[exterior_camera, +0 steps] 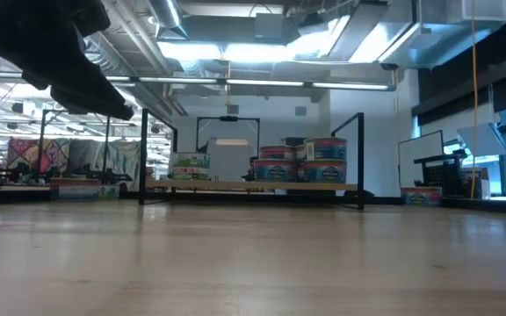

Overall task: Stack canned seafood by type on shelf
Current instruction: Stack the blue-pink tuna can on top of the other blue-pink can on the shelf

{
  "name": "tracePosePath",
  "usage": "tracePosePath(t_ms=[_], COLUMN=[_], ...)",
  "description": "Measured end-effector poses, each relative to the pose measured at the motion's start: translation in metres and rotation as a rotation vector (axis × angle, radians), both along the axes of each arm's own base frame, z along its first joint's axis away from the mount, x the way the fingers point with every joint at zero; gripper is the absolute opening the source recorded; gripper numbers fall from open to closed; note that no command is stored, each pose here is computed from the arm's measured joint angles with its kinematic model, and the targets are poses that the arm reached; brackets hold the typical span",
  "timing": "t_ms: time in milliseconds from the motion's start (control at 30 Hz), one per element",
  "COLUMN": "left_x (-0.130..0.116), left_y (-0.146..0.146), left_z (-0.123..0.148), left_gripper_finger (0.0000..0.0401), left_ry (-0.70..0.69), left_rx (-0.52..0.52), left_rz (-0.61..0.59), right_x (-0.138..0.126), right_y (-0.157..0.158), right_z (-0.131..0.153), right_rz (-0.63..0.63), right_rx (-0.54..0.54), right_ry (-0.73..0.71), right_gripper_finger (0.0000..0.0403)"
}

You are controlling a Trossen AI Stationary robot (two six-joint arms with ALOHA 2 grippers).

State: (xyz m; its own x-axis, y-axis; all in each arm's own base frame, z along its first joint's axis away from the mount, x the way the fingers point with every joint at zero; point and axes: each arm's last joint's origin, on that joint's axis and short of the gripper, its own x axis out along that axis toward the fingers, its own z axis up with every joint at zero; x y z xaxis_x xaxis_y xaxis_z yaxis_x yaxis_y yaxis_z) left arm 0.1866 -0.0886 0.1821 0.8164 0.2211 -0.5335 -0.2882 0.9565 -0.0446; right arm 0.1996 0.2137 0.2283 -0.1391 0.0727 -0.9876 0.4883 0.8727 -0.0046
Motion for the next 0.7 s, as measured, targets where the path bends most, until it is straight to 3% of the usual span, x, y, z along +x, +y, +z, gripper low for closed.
tracePosePath(t_ms=[300,700], left_x=[0.013,0.013], left_y=[-0.017,-0.032], left_z=[-0.020,-0.042], left_gripper_finger=[0.0253,0.0253], left_ry=[0.003,0.064], left_rx=[-0.010,-0.078], left_rz=[-0.029,-0.027], right_x=[-0.034,-0.051], right_y=[0.029,0.030], right_z=[-0.006,-0.049], right_rz=[-0.052,-0.046], right_rx=[-0.042,-0.002], right_ry=[0.011,-0.018], right_gripper_finger=[0.0078,0.0078])
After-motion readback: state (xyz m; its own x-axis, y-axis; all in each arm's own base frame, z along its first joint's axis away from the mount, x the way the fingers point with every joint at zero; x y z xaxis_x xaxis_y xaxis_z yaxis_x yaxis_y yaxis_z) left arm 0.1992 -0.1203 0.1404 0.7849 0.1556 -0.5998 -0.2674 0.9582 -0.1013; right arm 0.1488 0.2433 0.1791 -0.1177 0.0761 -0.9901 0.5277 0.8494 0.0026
